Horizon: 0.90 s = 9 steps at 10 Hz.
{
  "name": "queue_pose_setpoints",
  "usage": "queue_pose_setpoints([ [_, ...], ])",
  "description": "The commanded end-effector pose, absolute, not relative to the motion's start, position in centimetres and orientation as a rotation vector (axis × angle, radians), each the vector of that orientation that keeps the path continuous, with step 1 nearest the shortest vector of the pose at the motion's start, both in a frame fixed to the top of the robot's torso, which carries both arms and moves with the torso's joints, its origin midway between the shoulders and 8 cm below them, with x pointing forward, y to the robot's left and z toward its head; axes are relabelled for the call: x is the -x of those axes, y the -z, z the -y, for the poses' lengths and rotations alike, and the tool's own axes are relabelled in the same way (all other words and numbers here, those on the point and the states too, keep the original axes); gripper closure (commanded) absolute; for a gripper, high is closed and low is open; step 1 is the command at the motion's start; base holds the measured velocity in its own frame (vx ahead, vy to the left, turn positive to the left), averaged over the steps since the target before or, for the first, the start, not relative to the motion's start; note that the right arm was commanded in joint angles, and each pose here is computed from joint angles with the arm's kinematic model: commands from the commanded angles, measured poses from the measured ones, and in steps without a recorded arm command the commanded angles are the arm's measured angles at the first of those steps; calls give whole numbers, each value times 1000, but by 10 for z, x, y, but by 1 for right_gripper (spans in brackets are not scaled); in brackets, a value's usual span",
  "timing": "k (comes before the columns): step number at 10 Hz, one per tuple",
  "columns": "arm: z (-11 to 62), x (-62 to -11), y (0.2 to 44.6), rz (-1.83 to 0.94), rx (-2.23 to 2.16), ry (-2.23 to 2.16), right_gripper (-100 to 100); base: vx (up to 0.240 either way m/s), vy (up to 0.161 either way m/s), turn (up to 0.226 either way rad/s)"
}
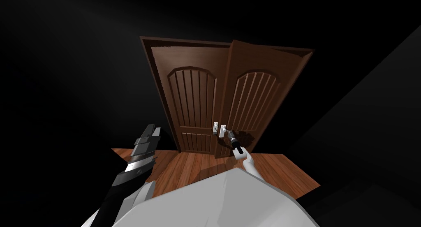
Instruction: Pull the door open
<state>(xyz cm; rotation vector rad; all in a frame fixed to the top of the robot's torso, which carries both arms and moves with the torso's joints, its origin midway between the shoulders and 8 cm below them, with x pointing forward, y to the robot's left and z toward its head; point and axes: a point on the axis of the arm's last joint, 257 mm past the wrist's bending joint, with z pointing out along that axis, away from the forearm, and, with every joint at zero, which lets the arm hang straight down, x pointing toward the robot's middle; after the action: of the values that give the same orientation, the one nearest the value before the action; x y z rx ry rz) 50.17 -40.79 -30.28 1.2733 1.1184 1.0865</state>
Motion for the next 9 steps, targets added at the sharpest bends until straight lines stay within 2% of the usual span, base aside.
queue_pose_setpoints([
  [1, 411, -498, 304, -1121, -1277, -1082, -100, -113, -10, -54],
  [5, 399, -500, 301, -1131, -1266, -1110, -100, -178, 18, 10],
  [9, 389, -503, 297, -1137, -1256, -1132, -100, -143, 62, 27],
])
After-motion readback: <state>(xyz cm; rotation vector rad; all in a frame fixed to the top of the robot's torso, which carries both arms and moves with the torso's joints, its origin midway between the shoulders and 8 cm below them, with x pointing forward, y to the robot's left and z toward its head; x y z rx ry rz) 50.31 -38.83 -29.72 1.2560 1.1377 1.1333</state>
